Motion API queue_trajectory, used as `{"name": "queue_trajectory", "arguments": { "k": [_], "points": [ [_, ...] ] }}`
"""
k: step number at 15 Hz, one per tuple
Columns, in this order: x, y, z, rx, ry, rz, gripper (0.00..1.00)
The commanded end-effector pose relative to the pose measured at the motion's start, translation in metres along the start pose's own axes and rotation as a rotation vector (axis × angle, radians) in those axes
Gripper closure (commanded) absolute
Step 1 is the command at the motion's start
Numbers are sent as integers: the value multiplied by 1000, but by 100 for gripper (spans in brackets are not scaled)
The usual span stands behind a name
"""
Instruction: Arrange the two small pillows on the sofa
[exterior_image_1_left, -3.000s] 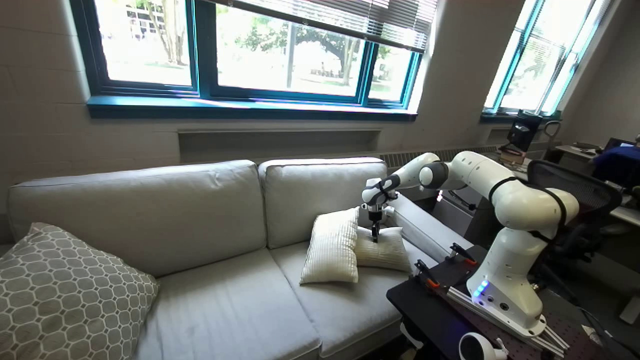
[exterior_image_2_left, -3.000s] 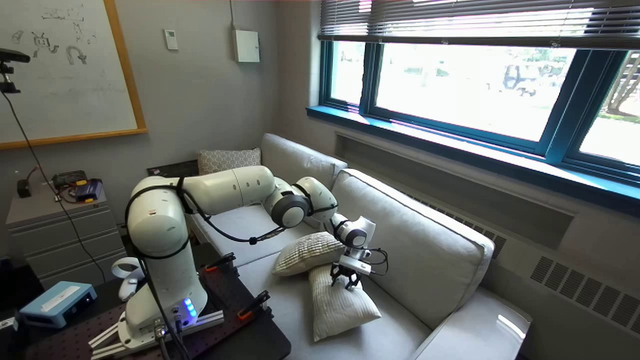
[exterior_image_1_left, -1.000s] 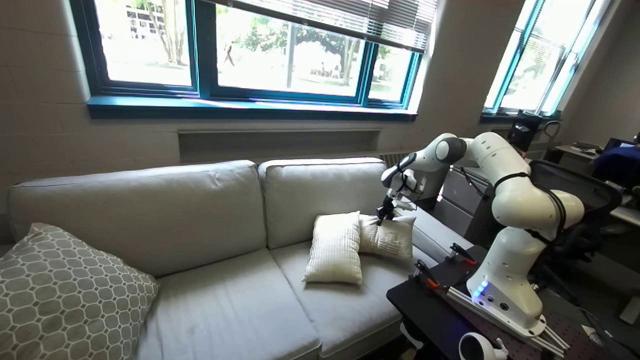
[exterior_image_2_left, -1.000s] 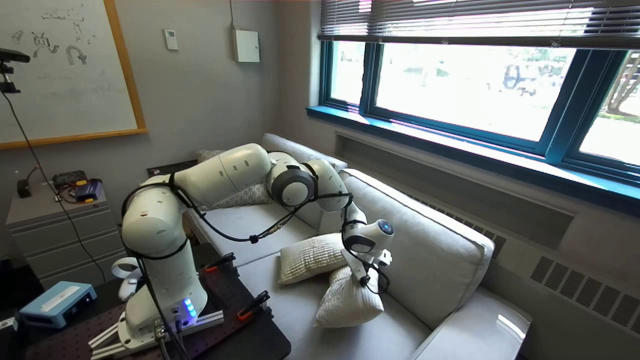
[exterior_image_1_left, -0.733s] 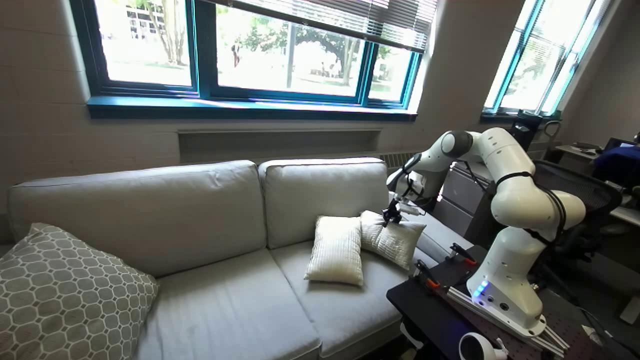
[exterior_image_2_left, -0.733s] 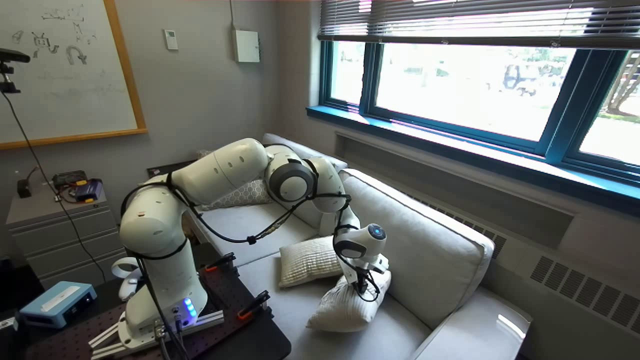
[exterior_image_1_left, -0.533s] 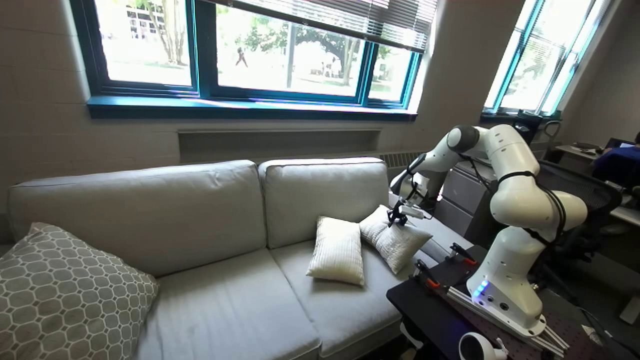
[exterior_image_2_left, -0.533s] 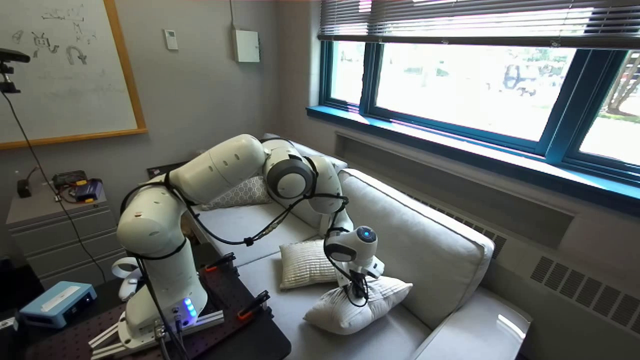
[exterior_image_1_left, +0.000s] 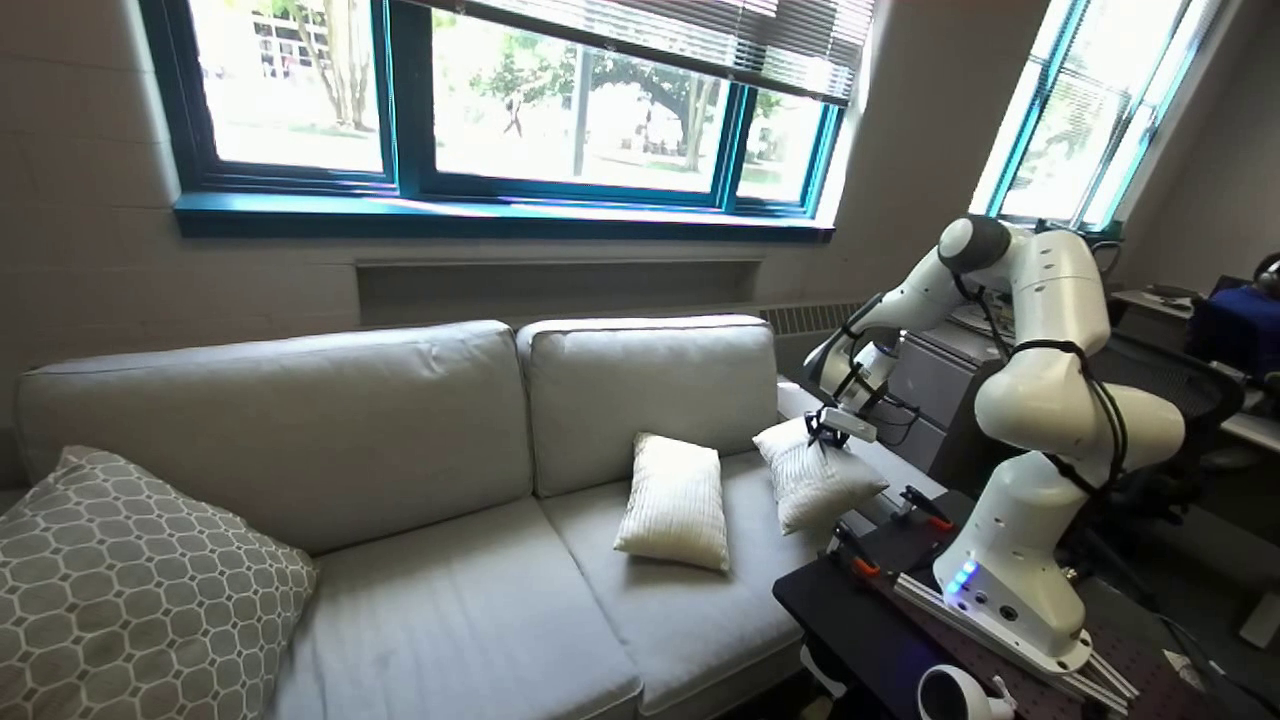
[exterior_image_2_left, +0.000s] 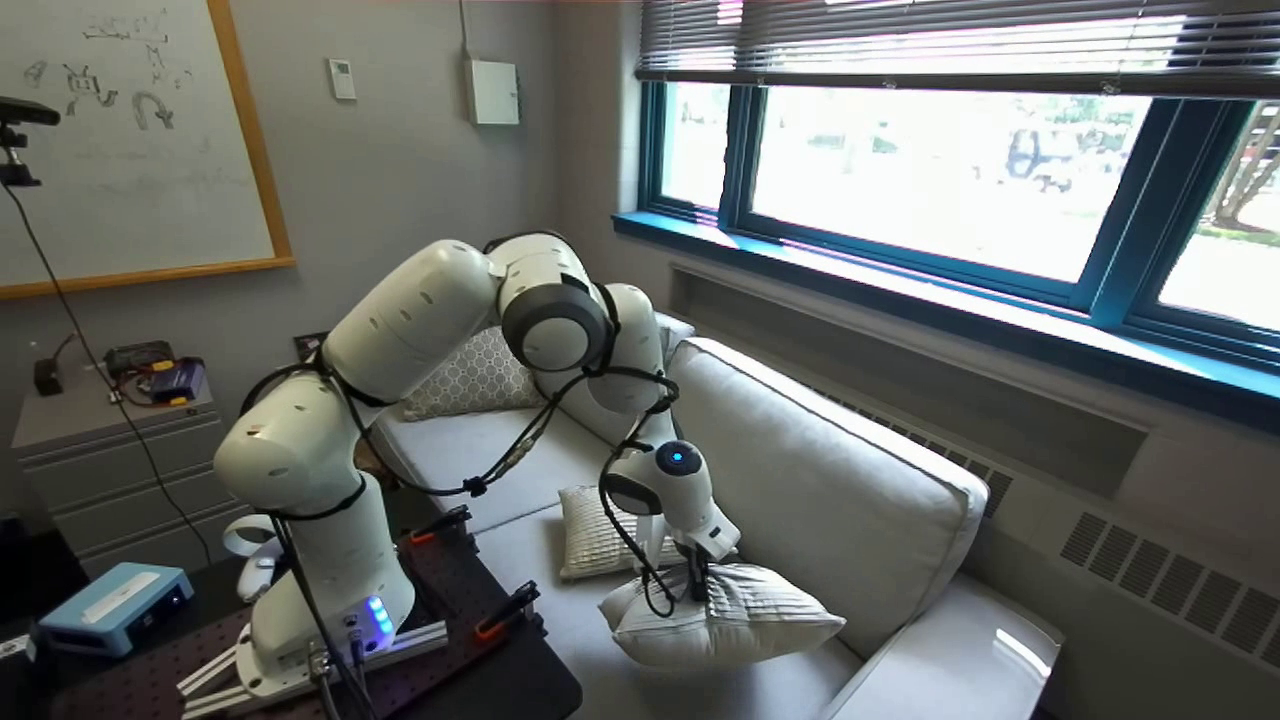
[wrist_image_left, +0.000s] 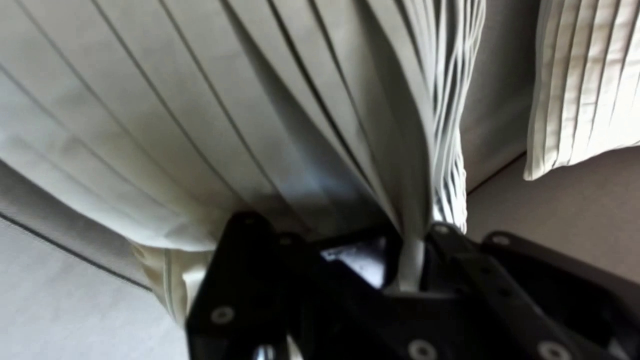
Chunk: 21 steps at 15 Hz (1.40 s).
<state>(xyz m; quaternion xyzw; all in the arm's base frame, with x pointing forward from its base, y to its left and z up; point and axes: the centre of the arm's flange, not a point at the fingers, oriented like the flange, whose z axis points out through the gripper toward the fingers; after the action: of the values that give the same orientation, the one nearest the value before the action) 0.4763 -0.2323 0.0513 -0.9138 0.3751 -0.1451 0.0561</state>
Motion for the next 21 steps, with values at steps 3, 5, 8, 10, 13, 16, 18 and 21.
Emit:
{"name": "queue_trajectory", "arguments": {
  "k": [3, 5, 8, 10, 13, 16, 18, 21],
  "points": [
    [5, -2, -63, -21, 66, -27, 97],
    [18, -8, -67, -41, 60, -83, 97],
    [42, -11, -61, -83, 17, -199, 97],
    [58, -10, -56, -122, -15, -260, 98],
    [89, -14, -51, -167, -43, -335, 98],
    [120, -24, -43, -153, -47, -342, 97],
    [140, -34, -29, -137, -57, -350, 97],
    [162, -49, 1, -129, -93, -373, 97]
  ]
}}
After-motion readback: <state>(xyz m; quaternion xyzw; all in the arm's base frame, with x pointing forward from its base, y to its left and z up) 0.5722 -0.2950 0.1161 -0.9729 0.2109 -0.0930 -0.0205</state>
